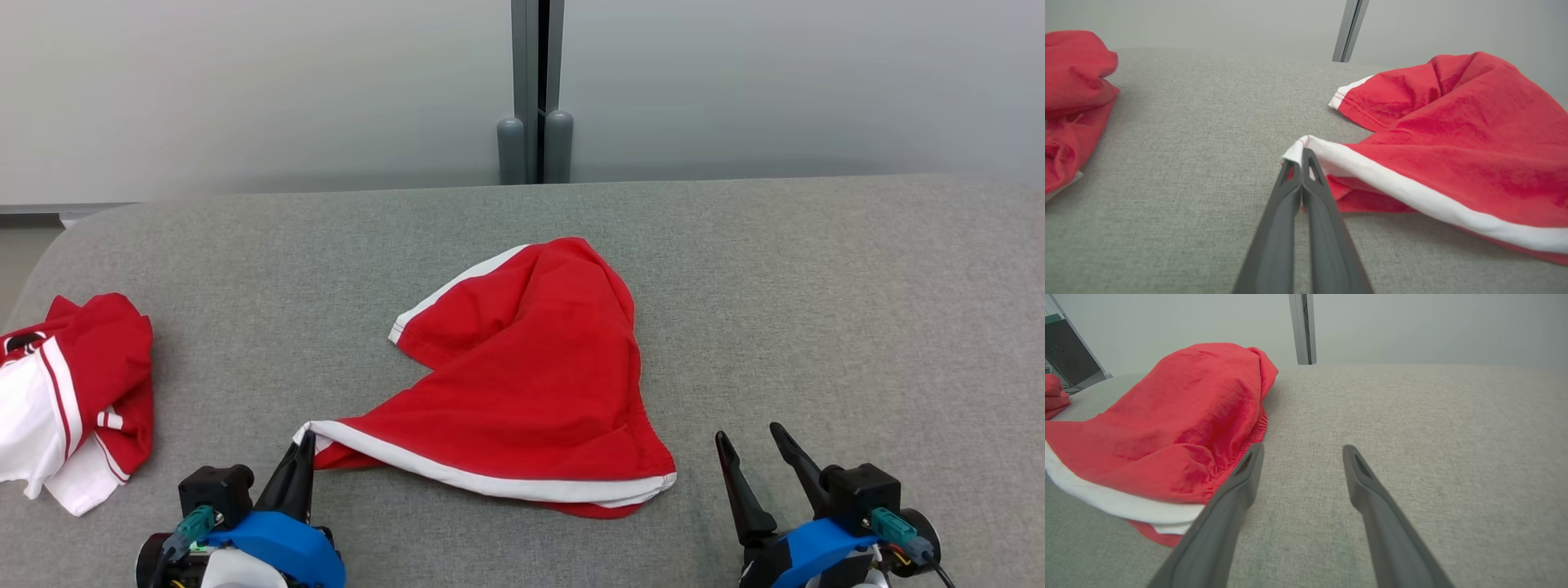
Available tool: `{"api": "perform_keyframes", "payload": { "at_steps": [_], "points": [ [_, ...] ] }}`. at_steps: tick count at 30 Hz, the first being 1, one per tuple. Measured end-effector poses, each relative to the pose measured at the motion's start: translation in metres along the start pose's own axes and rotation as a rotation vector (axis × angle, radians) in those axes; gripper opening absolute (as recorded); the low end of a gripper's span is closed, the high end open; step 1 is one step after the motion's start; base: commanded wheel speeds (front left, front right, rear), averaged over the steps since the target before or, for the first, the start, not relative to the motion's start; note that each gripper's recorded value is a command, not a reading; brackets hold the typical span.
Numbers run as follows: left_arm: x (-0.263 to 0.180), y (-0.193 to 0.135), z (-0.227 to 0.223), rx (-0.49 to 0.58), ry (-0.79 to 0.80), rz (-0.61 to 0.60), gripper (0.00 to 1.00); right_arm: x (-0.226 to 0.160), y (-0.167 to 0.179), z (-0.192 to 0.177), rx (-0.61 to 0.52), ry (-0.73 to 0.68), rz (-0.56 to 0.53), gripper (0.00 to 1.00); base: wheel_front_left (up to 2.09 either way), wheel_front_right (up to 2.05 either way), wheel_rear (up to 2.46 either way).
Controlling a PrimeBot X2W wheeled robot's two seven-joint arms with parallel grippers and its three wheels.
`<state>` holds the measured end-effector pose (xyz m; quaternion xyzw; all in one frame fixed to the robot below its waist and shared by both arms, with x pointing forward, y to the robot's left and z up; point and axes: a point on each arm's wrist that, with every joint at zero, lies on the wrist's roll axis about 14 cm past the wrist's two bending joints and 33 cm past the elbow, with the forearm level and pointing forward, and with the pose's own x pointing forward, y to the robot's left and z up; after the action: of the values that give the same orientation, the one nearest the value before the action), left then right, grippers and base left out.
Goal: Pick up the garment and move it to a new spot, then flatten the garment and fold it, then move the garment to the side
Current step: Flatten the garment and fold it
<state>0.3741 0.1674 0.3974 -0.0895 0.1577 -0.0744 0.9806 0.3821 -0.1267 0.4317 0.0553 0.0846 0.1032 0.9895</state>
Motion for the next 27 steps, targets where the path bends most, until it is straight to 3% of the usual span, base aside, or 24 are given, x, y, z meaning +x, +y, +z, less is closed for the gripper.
{"api": "perform_keyframes", "payload": {
  "at_steps": [1,2,3,4,21,27],
  "points": [
    [0.000,0.000,-0.001,0.001,0.002,0.002,0.11,0.001,0.001,0.000,0.001,0.001,0.002,1.00,0.00,0.00,0.00],
    [0.000,0.001,-0.001,0.000,0.000,0.006,0.28,0.001,0.001,0.000,0.002,0.001,0.004,1.00,0.00,0.00,0.00],
    [0.000,0.002,0.001,0.001,-0.006,0.012,0.88,0.002,0.002,0.001,0.002,-0.002,0.006,1.00,0.00,0.00,0.00],
    [0.000,0.003,0.002,0.005,-0.011,0.016,1.00,0.002,0.002,0.002,0.001,-0.007,0.007,1.00,0.00,0.00,0.00],
    [-0.015,0.015,0.042,0.098,-0.169,0.108,1.00,-0.006,-0.004,0.050,-0.033,-0.157,-0.013,1.00,0.00,0.00,0.00],
    [-0.023,0.020,0.037,0.089,-0.166,0.141,1.00,-0.015,-0.010,0.043,-0.041,-0.140,-0.034,1.00,0.00,0.00,0.00]
  ]
}}
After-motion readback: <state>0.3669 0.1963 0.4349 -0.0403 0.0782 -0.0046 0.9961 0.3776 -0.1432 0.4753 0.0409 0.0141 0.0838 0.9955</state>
